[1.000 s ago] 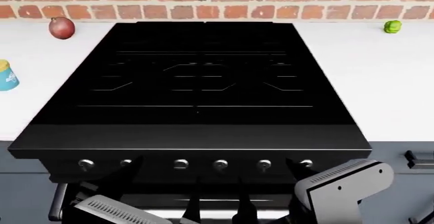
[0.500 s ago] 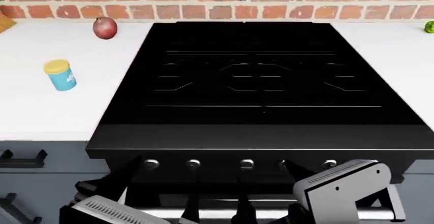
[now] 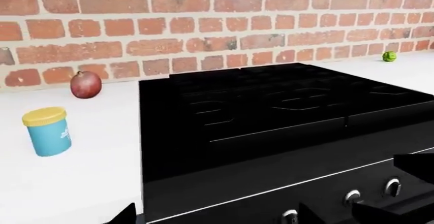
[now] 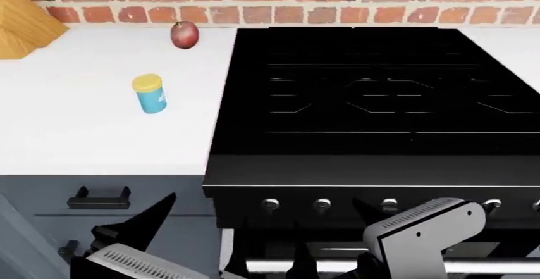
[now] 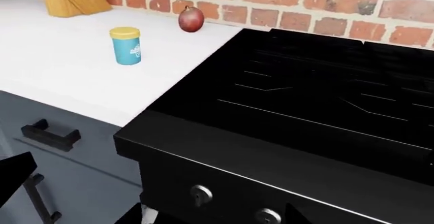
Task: Pick the yogurt and jello cup from the counter and place them in the cabinets closest to them.
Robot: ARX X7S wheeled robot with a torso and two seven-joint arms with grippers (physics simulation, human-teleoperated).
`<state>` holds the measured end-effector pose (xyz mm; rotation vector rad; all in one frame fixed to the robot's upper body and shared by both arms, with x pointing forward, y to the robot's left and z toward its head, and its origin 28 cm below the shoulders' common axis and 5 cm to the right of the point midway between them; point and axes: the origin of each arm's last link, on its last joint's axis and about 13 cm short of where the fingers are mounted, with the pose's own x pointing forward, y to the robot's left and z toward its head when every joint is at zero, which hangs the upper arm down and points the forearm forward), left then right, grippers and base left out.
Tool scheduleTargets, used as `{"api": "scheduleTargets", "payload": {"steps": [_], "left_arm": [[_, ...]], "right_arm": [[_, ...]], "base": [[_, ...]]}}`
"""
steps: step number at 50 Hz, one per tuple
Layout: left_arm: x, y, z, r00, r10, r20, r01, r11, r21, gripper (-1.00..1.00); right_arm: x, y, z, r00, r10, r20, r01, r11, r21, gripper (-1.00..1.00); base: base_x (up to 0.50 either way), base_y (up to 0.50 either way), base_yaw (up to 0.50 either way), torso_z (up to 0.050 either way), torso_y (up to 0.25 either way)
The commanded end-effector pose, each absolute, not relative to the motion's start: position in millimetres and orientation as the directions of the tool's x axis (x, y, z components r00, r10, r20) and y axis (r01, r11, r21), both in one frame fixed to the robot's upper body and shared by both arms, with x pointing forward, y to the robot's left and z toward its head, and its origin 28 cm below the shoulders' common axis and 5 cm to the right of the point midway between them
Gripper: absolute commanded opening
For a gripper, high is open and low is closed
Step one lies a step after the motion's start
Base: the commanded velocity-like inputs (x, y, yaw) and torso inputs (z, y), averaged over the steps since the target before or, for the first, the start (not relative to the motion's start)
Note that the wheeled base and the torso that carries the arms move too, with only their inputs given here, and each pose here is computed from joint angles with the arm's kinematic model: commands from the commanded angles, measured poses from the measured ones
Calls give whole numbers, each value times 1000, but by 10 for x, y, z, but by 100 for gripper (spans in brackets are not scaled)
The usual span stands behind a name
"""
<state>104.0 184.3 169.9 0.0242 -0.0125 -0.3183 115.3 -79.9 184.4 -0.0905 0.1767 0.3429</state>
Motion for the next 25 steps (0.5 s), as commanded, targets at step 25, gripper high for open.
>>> {"api": "scheduleTargets", "payload": {"steps": [25], "left_arm": [[1041, 1826, 1689, 947, -321, 8, 321, 947, 25, 100]], "right_arm": [[1145, -801, 1827, 924, 331, -193, -347, 936, -56, 100]], "base": [[-2, 500, 0, 0, 0]]}}
